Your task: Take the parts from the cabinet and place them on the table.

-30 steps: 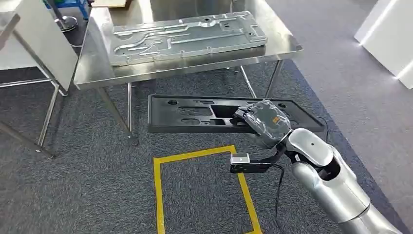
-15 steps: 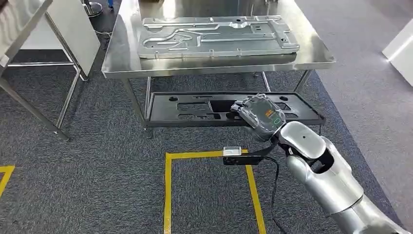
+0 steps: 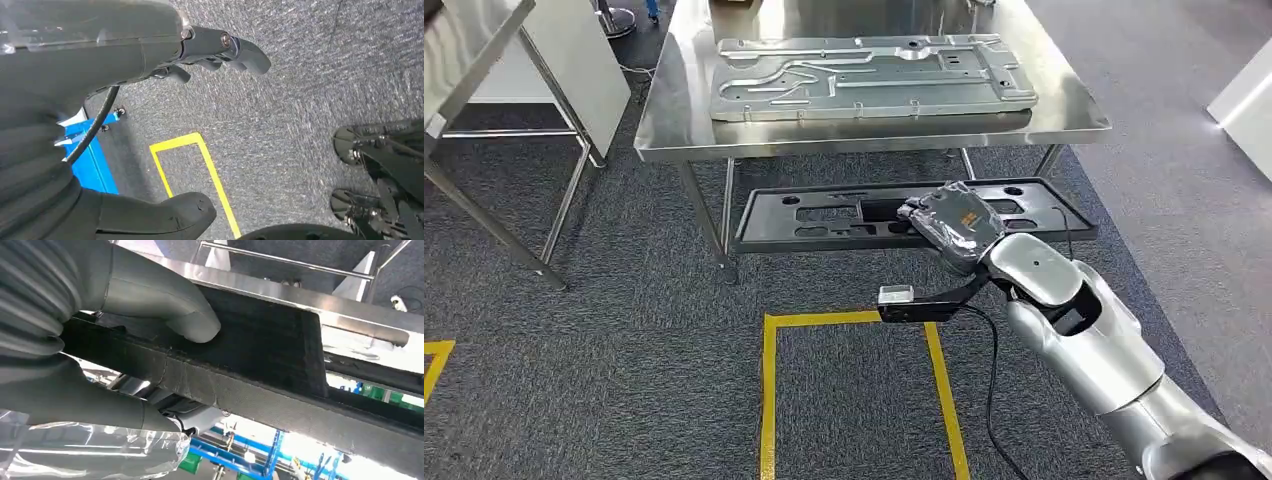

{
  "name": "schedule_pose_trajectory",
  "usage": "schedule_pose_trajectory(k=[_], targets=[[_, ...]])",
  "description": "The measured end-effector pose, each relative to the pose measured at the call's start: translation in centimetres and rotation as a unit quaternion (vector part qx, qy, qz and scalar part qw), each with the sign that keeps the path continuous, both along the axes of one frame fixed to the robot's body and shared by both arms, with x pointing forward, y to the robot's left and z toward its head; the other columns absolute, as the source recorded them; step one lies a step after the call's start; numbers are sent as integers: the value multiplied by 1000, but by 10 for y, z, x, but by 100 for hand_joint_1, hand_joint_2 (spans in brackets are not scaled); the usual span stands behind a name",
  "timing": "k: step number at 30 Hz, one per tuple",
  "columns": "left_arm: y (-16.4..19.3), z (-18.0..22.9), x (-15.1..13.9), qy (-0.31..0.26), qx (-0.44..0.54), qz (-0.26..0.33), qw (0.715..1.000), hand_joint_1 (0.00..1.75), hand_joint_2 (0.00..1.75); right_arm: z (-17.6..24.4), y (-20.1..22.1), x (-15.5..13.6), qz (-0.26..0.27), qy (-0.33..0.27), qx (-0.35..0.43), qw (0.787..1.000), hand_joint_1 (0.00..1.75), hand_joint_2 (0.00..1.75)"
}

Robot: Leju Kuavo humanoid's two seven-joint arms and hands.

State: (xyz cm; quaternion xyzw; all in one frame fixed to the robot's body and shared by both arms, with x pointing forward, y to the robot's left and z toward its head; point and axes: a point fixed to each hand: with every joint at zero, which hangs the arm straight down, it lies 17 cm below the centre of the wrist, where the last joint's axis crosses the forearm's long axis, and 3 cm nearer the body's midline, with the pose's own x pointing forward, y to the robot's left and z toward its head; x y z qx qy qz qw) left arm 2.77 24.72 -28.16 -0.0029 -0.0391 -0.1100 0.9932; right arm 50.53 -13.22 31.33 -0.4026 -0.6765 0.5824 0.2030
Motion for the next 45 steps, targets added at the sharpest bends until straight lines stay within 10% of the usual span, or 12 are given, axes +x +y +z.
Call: schedule_pose_trajectory(k=[45], targets=[[-4, 1, 4, -4, -9, 13, 1000, 0, 175, -13, 8, -1, 6, 7, -16, 1000, 175, 175]])
